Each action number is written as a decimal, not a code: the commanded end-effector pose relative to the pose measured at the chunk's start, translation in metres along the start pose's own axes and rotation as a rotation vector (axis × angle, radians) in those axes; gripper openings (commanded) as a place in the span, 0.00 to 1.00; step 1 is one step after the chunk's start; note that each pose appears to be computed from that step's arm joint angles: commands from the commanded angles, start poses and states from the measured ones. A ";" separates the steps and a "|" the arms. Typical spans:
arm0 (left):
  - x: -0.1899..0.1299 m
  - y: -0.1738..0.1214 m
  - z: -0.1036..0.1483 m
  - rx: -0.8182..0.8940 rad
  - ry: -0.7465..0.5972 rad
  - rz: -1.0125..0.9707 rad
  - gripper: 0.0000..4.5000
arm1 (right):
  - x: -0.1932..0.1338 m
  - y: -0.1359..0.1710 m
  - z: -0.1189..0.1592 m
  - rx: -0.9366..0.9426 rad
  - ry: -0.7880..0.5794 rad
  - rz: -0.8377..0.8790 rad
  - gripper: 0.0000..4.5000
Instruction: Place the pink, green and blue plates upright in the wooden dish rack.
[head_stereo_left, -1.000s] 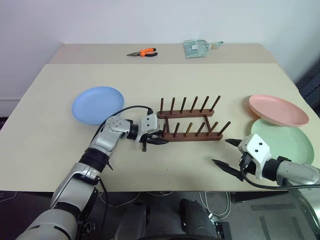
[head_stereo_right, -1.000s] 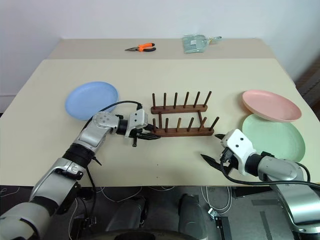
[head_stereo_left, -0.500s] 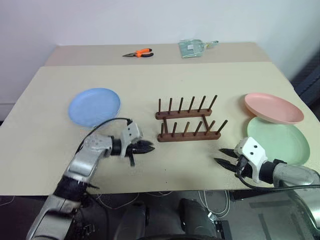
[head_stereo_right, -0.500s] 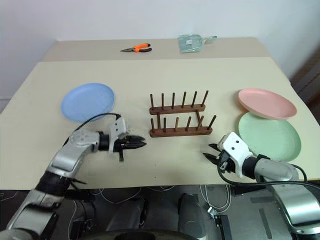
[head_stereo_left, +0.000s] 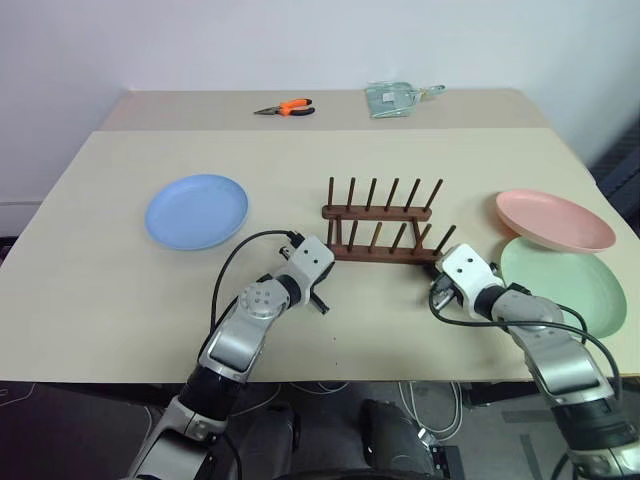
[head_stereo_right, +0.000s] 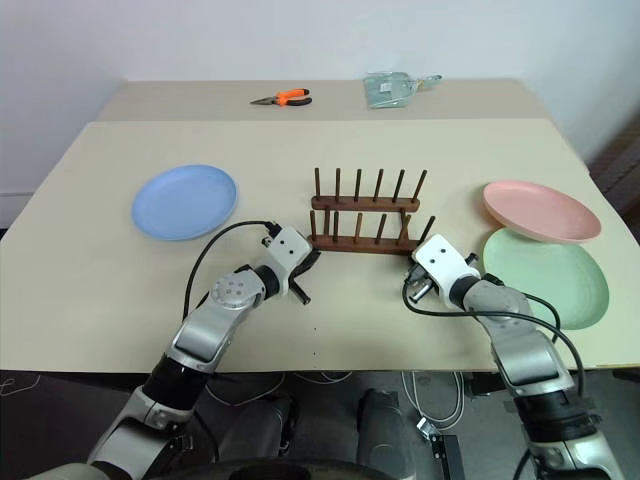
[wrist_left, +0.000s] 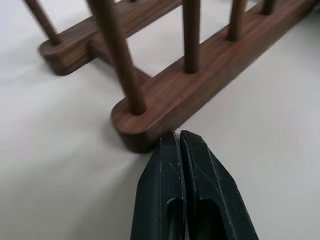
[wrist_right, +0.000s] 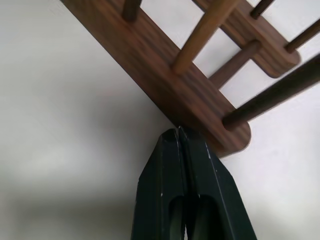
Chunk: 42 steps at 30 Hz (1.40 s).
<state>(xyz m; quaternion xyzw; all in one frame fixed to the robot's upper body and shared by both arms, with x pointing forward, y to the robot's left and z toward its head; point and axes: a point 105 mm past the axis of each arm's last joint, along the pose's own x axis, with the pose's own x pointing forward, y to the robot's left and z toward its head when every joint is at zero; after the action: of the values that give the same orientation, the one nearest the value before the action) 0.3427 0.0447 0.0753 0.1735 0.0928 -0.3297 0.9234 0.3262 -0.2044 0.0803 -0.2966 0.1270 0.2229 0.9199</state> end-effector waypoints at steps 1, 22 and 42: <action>-0.003 0.018 -0.016 -0.001 0.055 0.068 0.02 | 0.006 -0.012 0.005 -0.024 -0.022 -0.063 0.00; -0.060 -0.049 0.061 -0.081 -0.308 -0.500 0.02 | -0.086 -0.149 -0.024 -0.518 0.295 -0.210 0.86; -0.062 -0.027 0.055 -0.065 -0.332 -0.355 0.02 | -0.092 -0.146 0.096 -0.088 -0.350 -0.321 0.01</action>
<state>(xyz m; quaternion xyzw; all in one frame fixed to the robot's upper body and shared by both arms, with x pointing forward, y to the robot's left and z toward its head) 0.2789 0.0374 0.1268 0.0639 0.0017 -0.5105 0.8575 0.3369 -0.3069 0.2143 -0.4052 -0.0089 0.0988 0.9088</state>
